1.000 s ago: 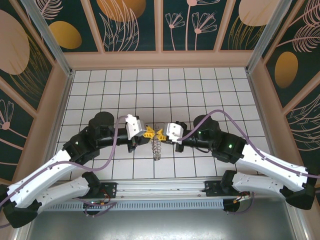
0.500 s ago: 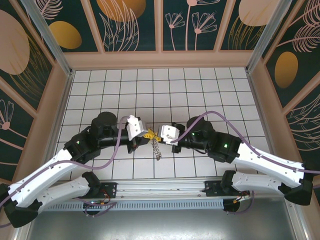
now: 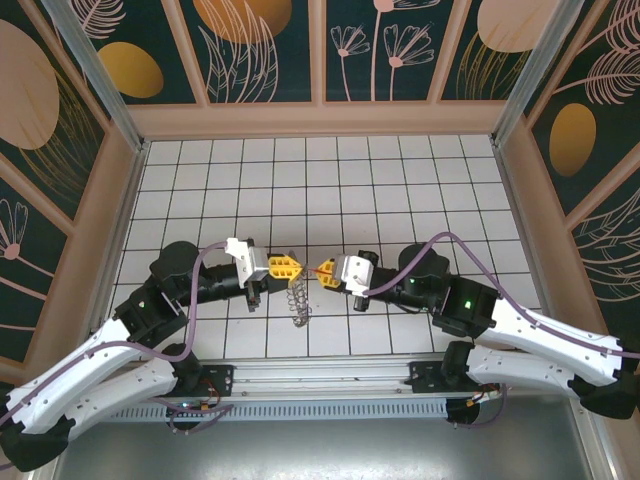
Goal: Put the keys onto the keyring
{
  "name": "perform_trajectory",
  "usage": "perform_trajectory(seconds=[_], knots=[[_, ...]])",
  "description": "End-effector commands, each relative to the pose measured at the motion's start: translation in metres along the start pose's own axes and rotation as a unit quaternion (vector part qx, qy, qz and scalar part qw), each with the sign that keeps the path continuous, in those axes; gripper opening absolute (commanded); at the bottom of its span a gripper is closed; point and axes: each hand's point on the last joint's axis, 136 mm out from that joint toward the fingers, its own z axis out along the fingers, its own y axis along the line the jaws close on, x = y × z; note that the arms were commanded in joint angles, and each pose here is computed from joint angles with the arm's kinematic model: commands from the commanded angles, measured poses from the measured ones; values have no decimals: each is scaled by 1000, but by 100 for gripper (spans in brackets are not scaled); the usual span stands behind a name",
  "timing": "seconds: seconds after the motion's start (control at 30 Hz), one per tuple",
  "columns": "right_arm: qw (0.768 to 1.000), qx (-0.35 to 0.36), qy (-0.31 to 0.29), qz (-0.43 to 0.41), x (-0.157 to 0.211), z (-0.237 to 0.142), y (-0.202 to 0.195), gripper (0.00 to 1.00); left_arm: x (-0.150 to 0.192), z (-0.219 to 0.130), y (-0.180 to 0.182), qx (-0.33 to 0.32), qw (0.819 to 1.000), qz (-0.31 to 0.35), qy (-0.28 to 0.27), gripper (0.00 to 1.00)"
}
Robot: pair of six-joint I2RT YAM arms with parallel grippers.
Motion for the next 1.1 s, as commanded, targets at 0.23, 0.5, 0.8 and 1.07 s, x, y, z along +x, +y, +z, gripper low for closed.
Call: perform_trajectory(seconds=[0.23, 0.5, 0.8, 1.07], knots=[[1000, 12, -27, -6, -6, -4, 2, 0, -33, -6, -7, 16, 996, 18, -81, 0], [999, 33, 21, 3, 10, 10, -6, 0, -41, -7, -17, 46, 993, 24, -106, 0], [1000, 22, 19, -5, 13, 9, 0, 4, -44, -10, -16, 37, 993, 23, -112, 0], [999, 44, -32, 1, -11, -21, -3, 30, -43, -12, -13, 24, 994, 33, -101, 0]])
